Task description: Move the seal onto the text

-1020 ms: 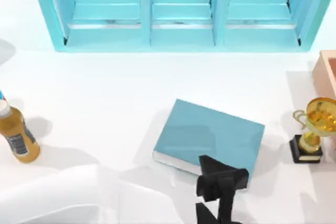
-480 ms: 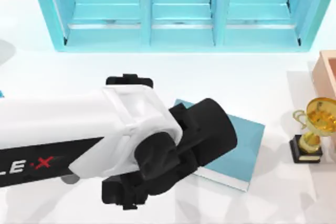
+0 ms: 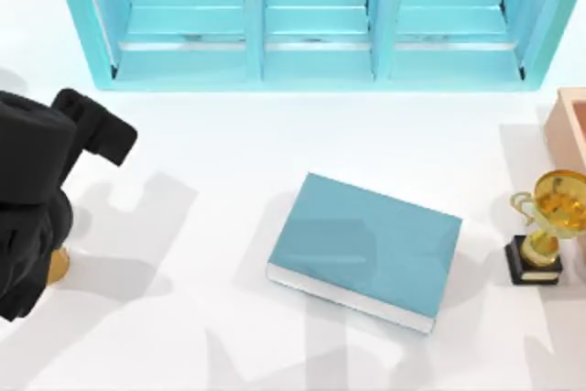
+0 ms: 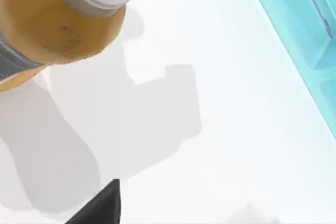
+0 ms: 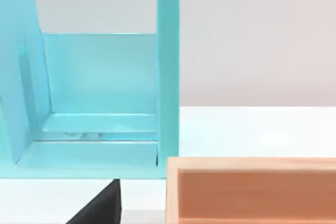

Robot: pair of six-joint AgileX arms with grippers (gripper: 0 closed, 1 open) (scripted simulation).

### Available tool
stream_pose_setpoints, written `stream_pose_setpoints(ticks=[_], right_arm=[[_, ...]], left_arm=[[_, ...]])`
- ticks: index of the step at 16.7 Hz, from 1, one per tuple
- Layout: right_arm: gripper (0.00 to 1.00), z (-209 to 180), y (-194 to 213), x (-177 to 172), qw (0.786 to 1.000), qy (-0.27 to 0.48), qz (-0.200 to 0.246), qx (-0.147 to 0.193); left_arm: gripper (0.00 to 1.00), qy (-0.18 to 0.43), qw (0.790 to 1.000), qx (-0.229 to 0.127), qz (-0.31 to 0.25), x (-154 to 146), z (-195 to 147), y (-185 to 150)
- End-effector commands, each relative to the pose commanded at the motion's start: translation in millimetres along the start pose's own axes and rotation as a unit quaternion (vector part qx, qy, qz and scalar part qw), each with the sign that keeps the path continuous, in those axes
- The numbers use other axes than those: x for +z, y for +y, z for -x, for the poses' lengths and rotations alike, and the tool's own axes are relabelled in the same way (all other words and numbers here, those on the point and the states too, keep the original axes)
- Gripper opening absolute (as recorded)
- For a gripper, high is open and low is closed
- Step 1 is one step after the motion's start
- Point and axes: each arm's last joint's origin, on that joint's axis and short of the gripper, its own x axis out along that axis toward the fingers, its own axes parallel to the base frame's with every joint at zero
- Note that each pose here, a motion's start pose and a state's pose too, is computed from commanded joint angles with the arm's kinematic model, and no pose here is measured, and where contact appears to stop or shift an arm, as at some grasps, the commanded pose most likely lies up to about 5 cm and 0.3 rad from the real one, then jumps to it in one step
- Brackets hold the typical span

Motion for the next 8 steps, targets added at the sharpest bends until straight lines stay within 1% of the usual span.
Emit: stream_pose_setpoints(ticks=[2, 4, 6, 8], right_arm=[[1.0, 0.0, 0.0, 0.0, 1.0, 0.0, 0.0, 0.0], [1.0, 0.0, 0.0, 0.0, 1.0, 0.0, 0.0, 0.0], [1.0, 0.0, 0.0, 0.0, 1.0, 0.0, 0.0, 0.0], [1.0, 0.0, 0.0, 0.0, 1.0, 0.0, 0.0, 0.0]], left_arm=[[1.0, -0.02, 0.994, -0.06, -0.088, 16.3, 7.2, 25.1], [1.0, -0.064, 0.976, -0.112, -0.174, 25.1, 12.1, 50.1], [1.0, -0.121, 0.949, -0.149, -0.251, 28.1, 13.6, 73.1], [1.0, -0.182, 0.915, -0.17, -0.317, 27.7, 11.4, 92.9]])
